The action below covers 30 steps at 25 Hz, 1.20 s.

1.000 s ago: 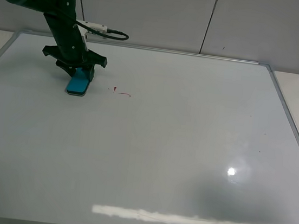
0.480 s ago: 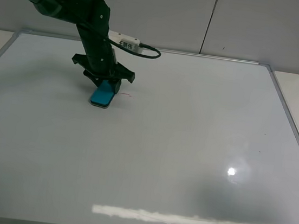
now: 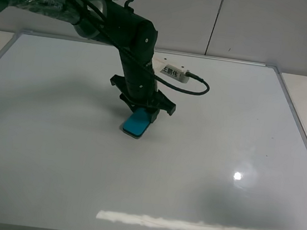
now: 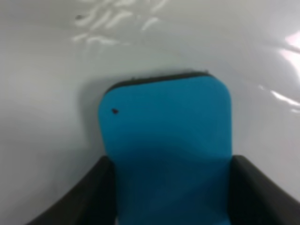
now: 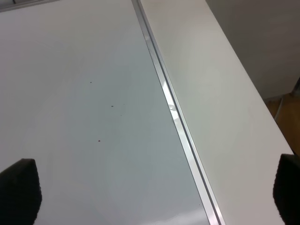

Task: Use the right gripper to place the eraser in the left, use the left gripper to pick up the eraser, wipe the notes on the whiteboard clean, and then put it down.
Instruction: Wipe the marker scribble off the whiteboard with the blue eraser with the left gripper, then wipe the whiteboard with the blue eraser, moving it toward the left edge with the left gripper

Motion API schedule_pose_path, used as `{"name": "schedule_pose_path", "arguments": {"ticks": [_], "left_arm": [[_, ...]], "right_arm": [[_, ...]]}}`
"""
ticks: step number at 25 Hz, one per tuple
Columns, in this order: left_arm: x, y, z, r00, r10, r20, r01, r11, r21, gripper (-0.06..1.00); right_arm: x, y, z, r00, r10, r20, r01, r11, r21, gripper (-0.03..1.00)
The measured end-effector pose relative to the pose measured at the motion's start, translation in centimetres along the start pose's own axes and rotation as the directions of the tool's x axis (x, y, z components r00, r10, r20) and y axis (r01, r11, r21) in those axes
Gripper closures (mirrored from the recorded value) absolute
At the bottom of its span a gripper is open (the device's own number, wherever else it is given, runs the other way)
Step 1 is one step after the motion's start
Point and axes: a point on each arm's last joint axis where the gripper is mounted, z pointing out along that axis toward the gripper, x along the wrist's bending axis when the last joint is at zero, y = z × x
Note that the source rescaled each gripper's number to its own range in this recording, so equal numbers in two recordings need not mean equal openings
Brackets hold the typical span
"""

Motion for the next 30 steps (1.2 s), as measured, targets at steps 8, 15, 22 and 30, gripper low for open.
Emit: {"name": "schedule_pose_path", "arguments": {"ticks": [8,15,22,30], "left_arm": [[2.0,0.6,-0.1,0.998,-0.061,0.023,0.06,0.998,0.005,0.92],[8.3,1.4,-1.1,0.989,-0.131,-0.067,0.133,0.991,0.031,0.92],[12.6,1.0,-4.2,0.974,-0.185,-0.132,0.192,0.98,0.044,0.92],[14.2,-1.8,-8.9,0.964,-0.214,-0.16,0.213,0.977,-0.023,0.92]], "right_arm": [[0.0,0.0,0.0,1.0,0.0,0.0,0.0,1.0,0.0,-0.03],[0.0,0.0,0.0,1.0,0.0,0.0,0.0,1.0,0.0,-0.03],[0.0,0.0,0.0,1.0,0.0,0.0,0.0,1.0,0.0,-0.03],[0.0,0.0,0.0,1.0,0.0,0.0,0.0,1.0,0.0,-0.03]]}}
